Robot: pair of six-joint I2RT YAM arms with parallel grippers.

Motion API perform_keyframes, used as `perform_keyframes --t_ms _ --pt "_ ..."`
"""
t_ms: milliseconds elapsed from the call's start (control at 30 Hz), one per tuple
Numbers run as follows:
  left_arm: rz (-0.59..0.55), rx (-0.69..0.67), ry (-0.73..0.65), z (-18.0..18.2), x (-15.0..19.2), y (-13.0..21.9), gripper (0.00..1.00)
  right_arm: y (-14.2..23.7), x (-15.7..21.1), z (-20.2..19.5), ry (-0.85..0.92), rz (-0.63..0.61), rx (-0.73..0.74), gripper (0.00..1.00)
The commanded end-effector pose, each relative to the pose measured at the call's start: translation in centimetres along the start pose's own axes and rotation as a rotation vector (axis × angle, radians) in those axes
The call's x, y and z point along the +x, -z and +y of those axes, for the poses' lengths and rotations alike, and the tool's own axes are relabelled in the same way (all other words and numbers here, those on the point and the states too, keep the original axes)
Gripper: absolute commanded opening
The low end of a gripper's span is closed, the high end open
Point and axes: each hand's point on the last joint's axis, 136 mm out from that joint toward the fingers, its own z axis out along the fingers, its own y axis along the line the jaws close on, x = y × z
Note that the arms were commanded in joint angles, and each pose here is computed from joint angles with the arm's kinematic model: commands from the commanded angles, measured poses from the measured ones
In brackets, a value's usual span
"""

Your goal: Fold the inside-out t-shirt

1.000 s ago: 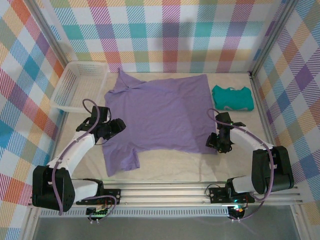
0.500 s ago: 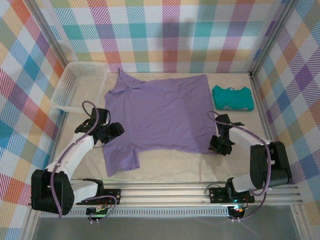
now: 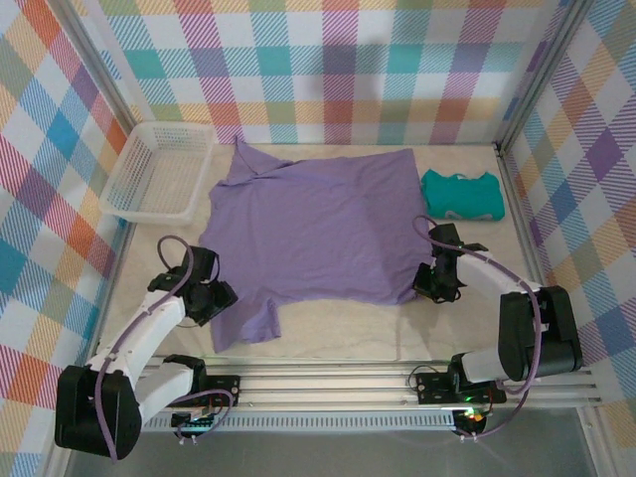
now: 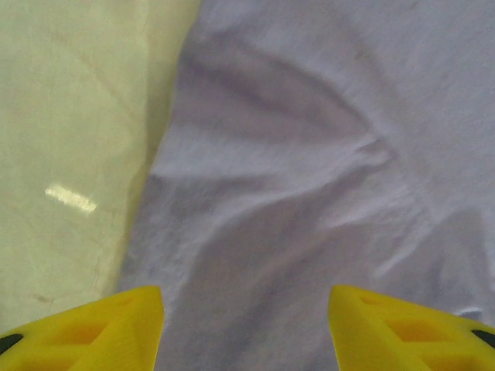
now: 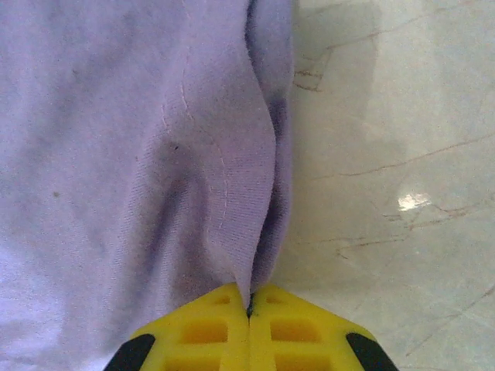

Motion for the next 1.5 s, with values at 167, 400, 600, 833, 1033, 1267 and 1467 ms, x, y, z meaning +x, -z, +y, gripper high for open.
perform_keyframes --t_ms 167,400,600,833,1033,1267,1467 --pt "0.072 -0.190 0.057 3.4 3.7 0.1 0.56 1.7 -2.1 2.8 0.070 -0.048 -0.097 0.01" --pt "0.116 -0.299 0.101 5.6 6.3 0.2 0.55 2.3 -2.1 3.0 0.079 -0.076 -0.116 0.01" --pt "0.131 -0.294 0.094 5.5 6.5 0.0 0.54 2.2 -1.8 2.8 0.081 -0.075 -0.119 0.00" --pt "0.160 -0.277 0.024 3.8 5.9 -0.8 0.48 2.7 -2.0 3.2 0.085 -0.091 -0.139 0.00" --pt "0.239 -0.284 0.030 4.0 7.3 -3.0 0.37 3.8 -2.3 3.3 0.089 -0.121 -0.141 0.00" --pt "0.196 -0.238 0.002 2.9 5.8 -3.2 0.16 3.6 -2.2 2.7 0.084 -0.119 -0.118 0.00" --pt "0.137 -0.155 0.024 1.7 3.6 -1.6 0.00 3.1 -2.3 1.2 0.060 -0.108 -0.098 0.00"
